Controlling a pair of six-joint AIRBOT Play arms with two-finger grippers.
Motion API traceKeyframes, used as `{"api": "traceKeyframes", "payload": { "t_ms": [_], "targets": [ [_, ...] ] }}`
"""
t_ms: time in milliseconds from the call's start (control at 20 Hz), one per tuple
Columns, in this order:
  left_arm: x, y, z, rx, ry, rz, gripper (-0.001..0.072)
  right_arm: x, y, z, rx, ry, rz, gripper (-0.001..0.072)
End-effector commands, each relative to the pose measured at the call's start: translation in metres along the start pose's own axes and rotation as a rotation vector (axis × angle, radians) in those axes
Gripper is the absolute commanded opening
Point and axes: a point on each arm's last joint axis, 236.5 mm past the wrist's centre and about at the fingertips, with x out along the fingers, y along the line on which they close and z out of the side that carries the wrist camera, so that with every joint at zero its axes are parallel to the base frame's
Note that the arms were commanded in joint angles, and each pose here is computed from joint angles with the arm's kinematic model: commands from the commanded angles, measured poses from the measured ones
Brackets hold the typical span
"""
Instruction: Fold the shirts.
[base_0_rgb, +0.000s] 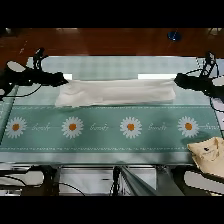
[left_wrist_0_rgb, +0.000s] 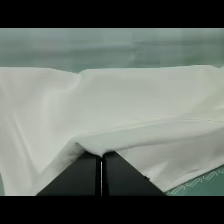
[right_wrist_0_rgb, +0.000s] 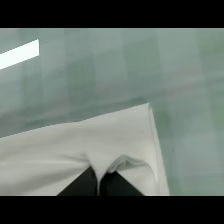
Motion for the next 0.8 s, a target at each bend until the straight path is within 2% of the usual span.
{"api": "traceKeyframes", "payload": {
  "t_ms": [0,100,150,200,250,350,400,450,550,700,750],
  "targets": [
    [0.013,0.008,-0.001,0.009,0.0,0.015,0.0027,0.015,0.0,-0.011,-0.014,0.027,-0.006,0.0025],
    [0.02,0.008,-0.004,0.018,0.01,0.015,0.0031,0.025,0.003,-0.021,-0.018,0.053,-0.002,0.0026],
    [0.024,0.008,-0.005,0.018,0.013,0.016,0.0078,0.028,0.005,-0.024,-0.021,0.062,0.0,0.0026],
    [0.027,0.008,-0.006,0.017,0.014,0.018,0.0165,0.029,0.004,-0.024,-0.017,0.061,-0.001,0.0056],
    [0.03,0.008,-0.007,0.017,0.018,0.018,0.0234,0.029,0.004,-0.023,-0.017,0.057,-0.003,0.016],
    [0.028,0.012,-0.002,0.016,-0.001,0.029,0.0424,0.025,0.006,-0.018,-0.022,0.048,0.001,0.0302],
    [0.022,0.015,0.005,0.019,-0.018,0.037,0.0463,0.018,0.012,-0.01,-0.039,0.041,0.015,0.0372],
    [0.012,0.02,0.016,0.028,-0.043,0.051,0.0464,0.007,0.02,0.002,-0.104,0.031,0.019,0.0426],
    [-0.025,0.039,0.045,0.062,-0.115,0.122,0.0464,-0.028,0.025,0.04,-0.29,-0.008,-0.043,0.0442],
    [-0.101,0.069,0.084,0.04,-0.245,0.279,0.0463,-0.102,-0.009,0.126,-0.423,-0.133,-0.364,0.0443],
    [-0.122,0.074,0.09,0.025,-0.28,0.317,0.0462,-0.125,-0.026,0.148,-0.45,-0.144,-0.475,0.0462]
  ]
}}
